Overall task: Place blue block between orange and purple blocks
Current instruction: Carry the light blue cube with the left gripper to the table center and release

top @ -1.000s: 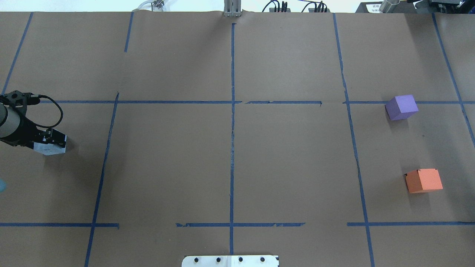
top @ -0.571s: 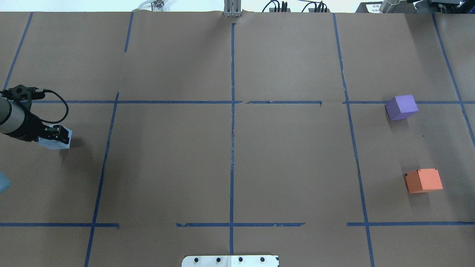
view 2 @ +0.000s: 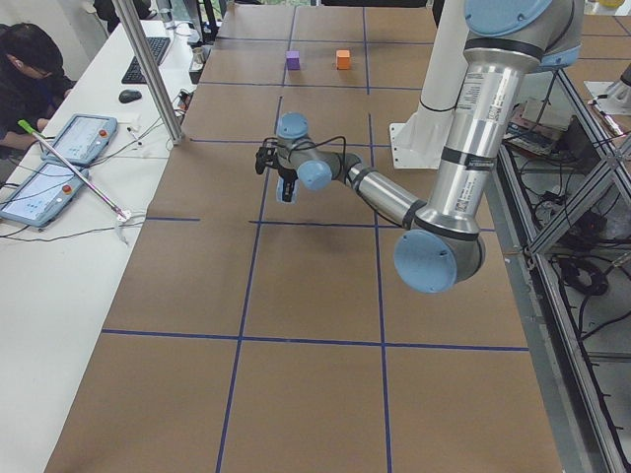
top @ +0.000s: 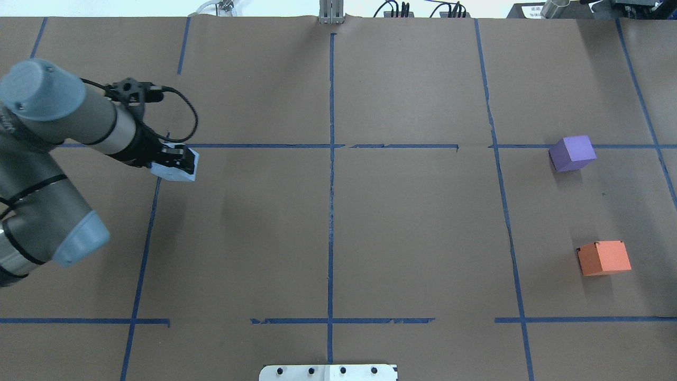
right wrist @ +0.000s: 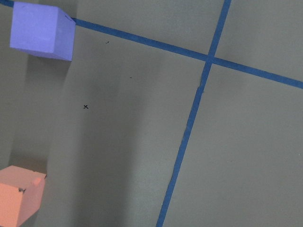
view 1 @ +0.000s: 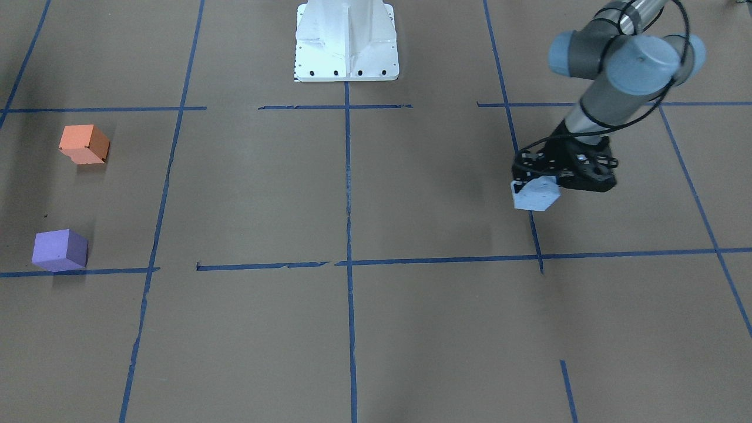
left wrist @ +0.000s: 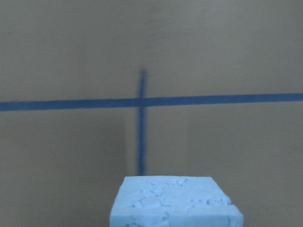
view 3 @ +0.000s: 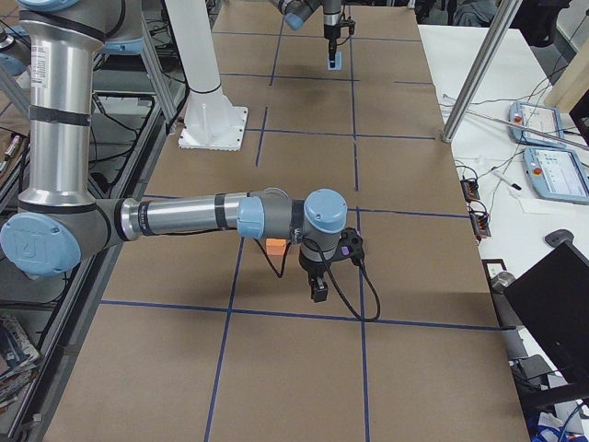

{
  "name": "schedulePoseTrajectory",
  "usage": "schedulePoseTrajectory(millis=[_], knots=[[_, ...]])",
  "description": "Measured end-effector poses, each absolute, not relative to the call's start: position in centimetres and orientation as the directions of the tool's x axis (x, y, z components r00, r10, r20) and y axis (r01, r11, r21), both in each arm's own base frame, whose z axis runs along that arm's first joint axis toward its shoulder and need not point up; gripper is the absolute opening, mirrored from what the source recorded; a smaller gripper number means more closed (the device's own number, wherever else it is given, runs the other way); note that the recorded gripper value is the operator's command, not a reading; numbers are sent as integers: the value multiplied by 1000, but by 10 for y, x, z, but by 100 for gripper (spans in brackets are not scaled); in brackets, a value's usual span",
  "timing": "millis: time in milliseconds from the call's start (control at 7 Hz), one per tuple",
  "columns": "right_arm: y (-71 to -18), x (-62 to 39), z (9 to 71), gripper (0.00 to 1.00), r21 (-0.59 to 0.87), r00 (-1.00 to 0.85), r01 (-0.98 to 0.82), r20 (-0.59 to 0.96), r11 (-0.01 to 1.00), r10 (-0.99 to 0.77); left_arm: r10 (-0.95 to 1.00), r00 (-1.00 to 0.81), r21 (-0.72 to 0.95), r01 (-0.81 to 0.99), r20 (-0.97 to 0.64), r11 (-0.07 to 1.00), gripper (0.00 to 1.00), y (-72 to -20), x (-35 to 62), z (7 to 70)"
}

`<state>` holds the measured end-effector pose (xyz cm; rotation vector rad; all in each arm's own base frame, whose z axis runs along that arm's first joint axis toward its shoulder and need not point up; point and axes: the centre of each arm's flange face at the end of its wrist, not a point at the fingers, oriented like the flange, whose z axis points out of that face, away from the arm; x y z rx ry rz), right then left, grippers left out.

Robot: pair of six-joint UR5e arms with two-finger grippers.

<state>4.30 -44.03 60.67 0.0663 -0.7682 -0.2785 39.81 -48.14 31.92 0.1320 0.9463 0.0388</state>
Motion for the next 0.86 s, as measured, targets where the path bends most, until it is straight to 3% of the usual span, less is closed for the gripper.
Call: schedulePoseTrajectory(millis=[571, 857], knots=[[-440, 43, 605, 100, 163, 680, 223, 680, 961, -273, -6, 623, 62, 87, -782, 994, 35, -456, 597, 180], [-441, 42, 603, 100, 167, 679, 223, 680, 960, -276, -10, 646, 58, 83, -764, 995, 54, -443, 640, 169]])
